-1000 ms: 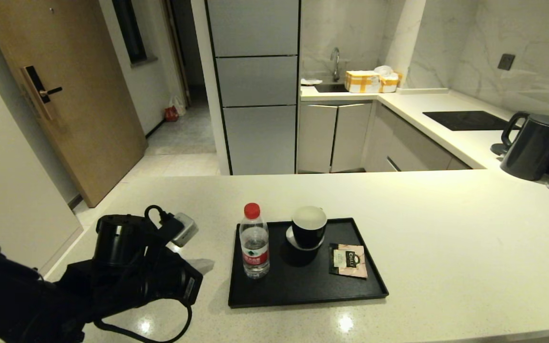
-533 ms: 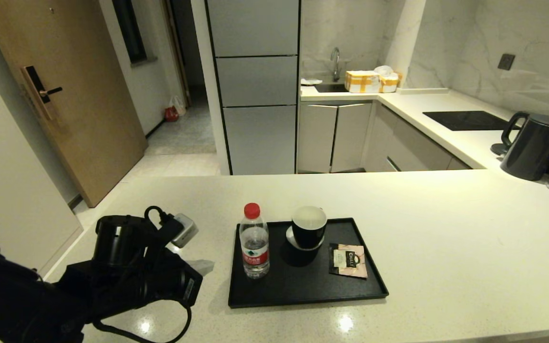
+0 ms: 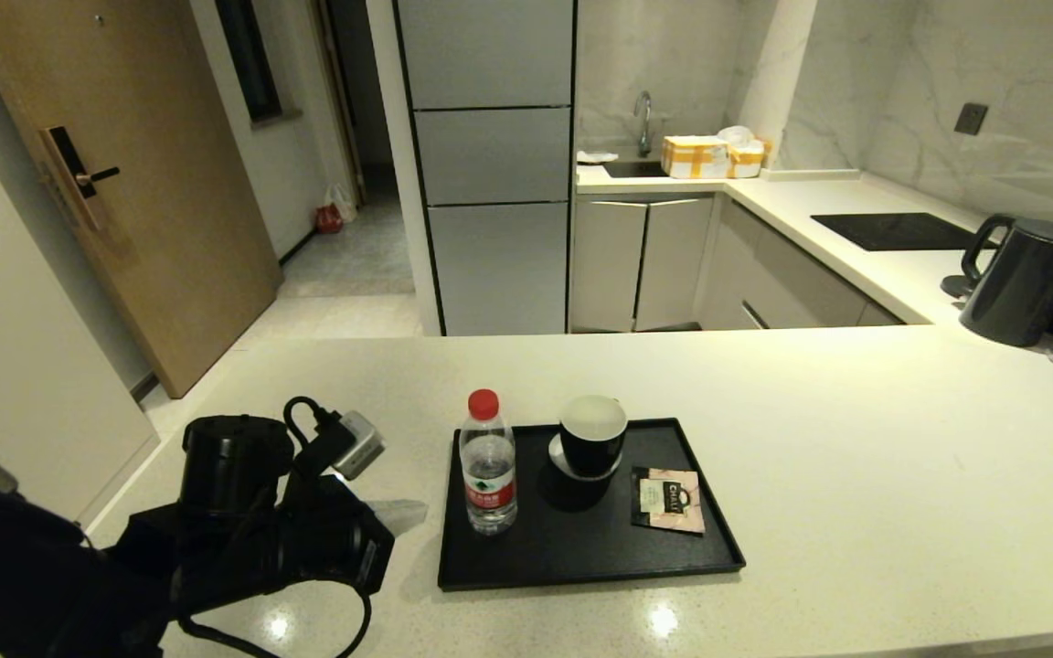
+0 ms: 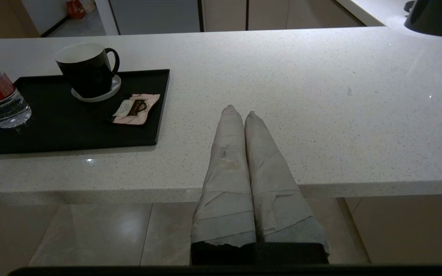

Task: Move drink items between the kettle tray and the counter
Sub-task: Pick up the bottled water

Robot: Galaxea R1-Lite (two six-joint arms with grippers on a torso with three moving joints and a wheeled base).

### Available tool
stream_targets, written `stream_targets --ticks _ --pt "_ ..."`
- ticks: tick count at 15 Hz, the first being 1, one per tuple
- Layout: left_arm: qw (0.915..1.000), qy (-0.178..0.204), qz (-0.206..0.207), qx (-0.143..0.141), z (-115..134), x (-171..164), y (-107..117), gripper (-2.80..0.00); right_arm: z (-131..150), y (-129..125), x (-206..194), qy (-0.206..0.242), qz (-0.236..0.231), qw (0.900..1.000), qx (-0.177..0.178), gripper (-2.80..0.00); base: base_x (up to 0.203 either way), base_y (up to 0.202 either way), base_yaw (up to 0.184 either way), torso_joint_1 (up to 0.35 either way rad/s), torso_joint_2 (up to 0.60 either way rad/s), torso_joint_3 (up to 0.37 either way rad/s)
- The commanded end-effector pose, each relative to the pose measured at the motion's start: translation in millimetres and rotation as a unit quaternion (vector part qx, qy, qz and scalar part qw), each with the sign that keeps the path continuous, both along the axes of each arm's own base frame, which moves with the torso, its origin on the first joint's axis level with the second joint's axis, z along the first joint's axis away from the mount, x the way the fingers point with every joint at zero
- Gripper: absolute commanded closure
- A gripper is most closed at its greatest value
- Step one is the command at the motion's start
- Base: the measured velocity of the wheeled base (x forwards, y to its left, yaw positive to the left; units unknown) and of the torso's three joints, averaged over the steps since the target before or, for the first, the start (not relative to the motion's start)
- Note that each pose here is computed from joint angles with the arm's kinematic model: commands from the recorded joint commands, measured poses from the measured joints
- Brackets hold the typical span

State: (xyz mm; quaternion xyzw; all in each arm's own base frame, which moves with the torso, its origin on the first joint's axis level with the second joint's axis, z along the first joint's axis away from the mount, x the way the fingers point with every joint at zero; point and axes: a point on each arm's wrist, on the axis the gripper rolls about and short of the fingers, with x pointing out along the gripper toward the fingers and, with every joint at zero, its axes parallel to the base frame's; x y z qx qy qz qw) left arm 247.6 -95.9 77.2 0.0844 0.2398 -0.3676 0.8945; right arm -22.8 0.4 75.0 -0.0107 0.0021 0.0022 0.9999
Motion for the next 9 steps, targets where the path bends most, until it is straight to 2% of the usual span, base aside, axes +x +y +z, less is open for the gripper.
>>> stream_targets --ticks 1,7,9 --pt "0.9999 -0.011 -0.005 -0.011 -10.8 7.0 -2.5 0.00 -0.2 0.0 0.0 0.000 0.000 1.000 0.000 0.00 0.000 0.000 0.000 0.000 0.00 0.000" --pt "0.9991 -0.005 0.012 -0.040 -8.3 14.0 -5.8 0.00 -0.6 0.0 0.1 0.002 0.000 1.000 0.000 0.00 0.000 0.000 0.000 0.000 0.00 0.000" --pt "0.9992 -0.004 0.010 -0.040 -9.0 14.2 -6.7 0.00 -0.5 0.0 0.1 0.001 -0.001 1.000 0.000 0.00 0.000 0.000 0.000 0.000 0.00 0.000"
